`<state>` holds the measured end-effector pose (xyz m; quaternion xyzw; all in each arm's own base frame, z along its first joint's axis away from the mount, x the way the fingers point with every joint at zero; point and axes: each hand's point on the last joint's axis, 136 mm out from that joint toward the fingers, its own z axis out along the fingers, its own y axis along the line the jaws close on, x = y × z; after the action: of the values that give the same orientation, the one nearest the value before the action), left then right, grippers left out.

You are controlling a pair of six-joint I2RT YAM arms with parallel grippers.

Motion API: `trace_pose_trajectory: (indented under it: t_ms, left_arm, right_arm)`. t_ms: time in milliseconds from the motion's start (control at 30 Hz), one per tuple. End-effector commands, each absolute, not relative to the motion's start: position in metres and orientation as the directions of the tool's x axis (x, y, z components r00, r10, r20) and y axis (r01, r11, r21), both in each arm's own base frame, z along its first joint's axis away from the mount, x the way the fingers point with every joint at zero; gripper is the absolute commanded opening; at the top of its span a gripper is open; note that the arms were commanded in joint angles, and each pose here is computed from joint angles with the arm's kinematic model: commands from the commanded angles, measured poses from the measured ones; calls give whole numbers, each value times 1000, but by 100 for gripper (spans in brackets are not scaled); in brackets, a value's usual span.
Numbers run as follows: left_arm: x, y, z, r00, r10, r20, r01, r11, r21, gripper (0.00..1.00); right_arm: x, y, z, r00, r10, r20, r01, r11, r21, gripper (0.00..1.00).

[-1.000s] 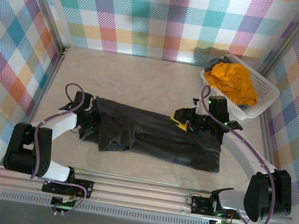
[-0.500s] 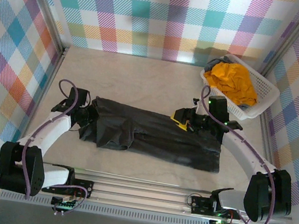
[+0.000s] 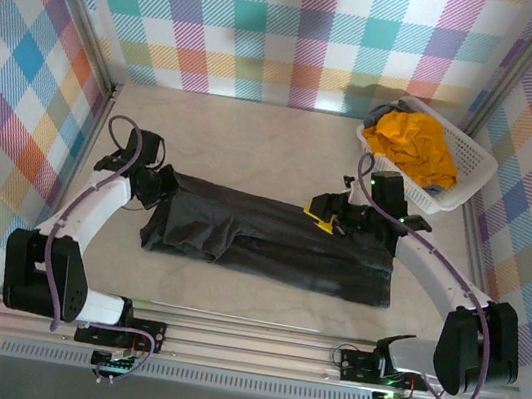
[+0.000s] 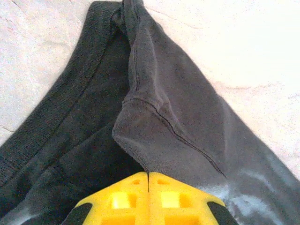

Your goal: Fold and stack the t-shirts

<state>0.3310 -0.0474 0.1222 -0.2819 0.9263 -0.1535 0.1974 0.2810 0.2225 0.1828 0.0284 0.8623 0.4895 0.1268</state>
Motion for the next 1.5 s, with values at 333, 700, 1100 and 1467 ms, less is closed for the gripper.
trace_pose_trajectory:
  t_ms: [333, 700, 1100, 1467]
  left_arm:
    - [372, -20, 99, -807, -471, -356, -432, 882, -189, 0]
    - [367, -6, 79, -803, -516, -297, -512, 853, -97, 12]
    - [423, -19, 102, -764, -547, -343, -459, 834, -307, 53]
    - [431, -10, 51, -781, -568, -259, -515, 821, -247, 7]
  right_arm:
    - [276, 221, 172, -971, 163, -173, -61, 533, 844, 52]
    - [276, 218, 161, -972, 171, -164, -43, 554, 831, 52]
    - [282, 213, 153, -970, 178, -166, -33, 579, 815, 51]
    - [285, 210, 156, -969, 184, -166, -27, 586, 810, 51]
